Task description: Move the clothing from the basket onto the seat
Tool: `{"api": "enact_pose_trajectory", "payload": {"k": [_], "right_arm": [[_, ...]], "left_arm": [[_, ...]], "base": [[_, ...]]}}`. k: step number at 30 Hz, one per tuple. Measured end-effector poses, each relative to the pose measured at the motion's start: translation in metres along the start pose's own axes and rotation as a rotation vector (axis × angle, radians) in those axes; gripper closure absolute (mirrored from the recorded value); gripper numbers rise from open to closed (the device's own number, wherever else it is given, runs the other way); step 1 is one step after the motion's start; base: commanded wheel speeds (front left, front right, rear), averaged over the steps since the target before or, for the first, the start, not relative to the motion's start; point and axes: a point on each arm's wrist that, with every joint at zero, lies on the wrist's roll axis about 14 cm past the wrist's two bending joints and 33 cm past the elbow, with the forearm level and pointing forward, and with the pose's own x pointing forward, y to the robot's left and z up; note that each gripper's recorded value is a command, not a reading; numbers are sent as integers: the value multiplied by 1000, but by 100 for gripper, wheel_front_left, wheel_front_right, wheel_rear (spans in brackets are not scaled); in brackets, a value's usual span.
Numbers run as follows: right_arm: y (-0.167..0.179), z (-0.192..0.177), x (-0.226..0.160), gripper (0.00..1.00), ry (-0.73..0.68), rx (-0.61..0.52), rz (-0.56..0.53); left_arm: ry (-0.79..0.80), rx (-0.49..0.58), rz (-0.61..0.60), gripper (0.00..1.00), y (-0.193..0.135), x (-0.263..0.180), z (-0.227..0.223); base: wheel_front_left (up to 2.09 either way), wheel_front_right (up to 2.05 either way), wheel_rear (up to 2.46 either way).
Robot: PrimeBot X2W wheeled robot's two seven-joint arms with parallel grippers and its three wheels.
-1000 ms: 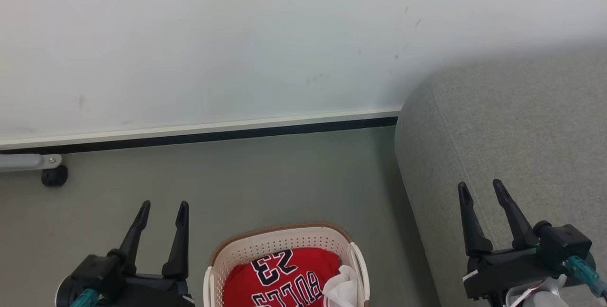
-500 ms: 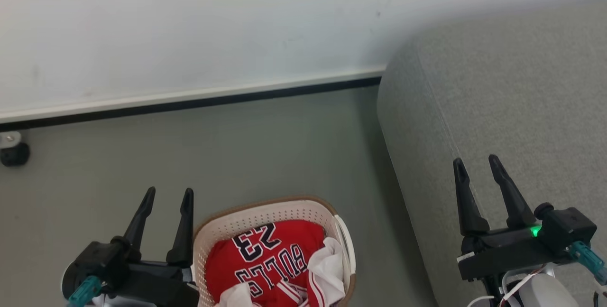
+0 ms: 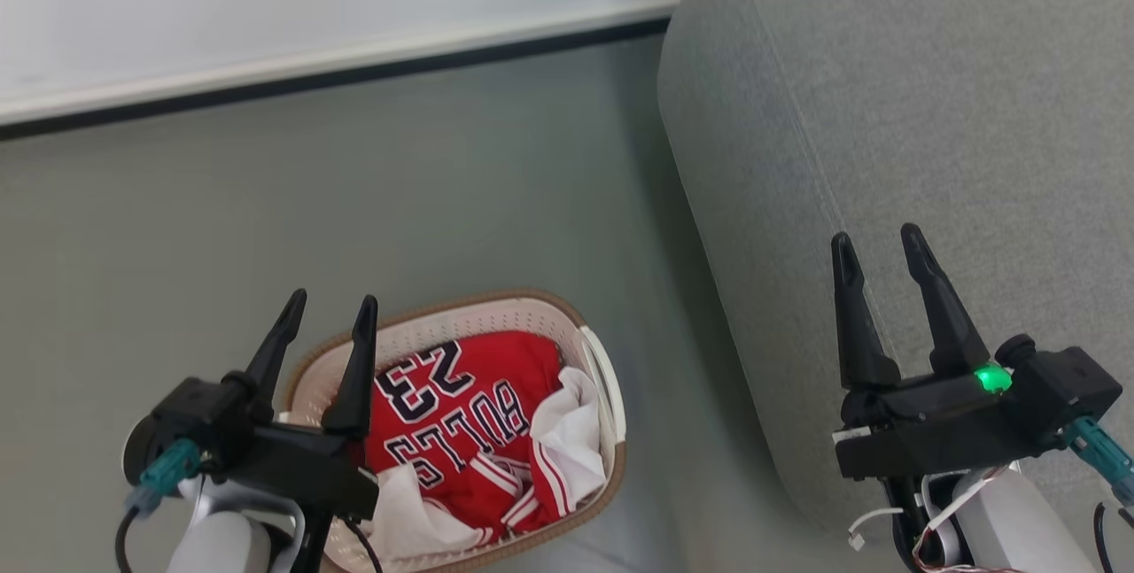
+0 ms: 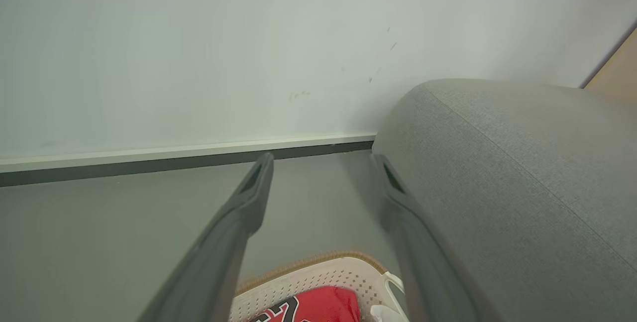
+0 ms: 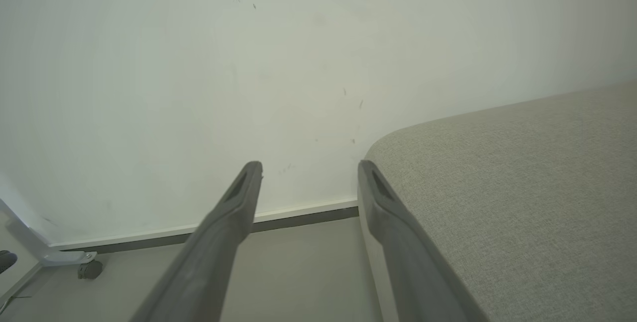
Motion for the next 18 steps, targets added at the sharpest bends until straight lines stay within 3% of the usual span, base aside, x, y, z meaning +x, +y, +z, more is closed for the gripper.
{"api": "enact_pose_trajectory", "payload": {"k": [18], "right_arm": [[-12,-37,42,0,34,21,-29]], "left_arm": [[301,-41,-40,0,17,52,-103]], "base": [[0,0,0]]}}
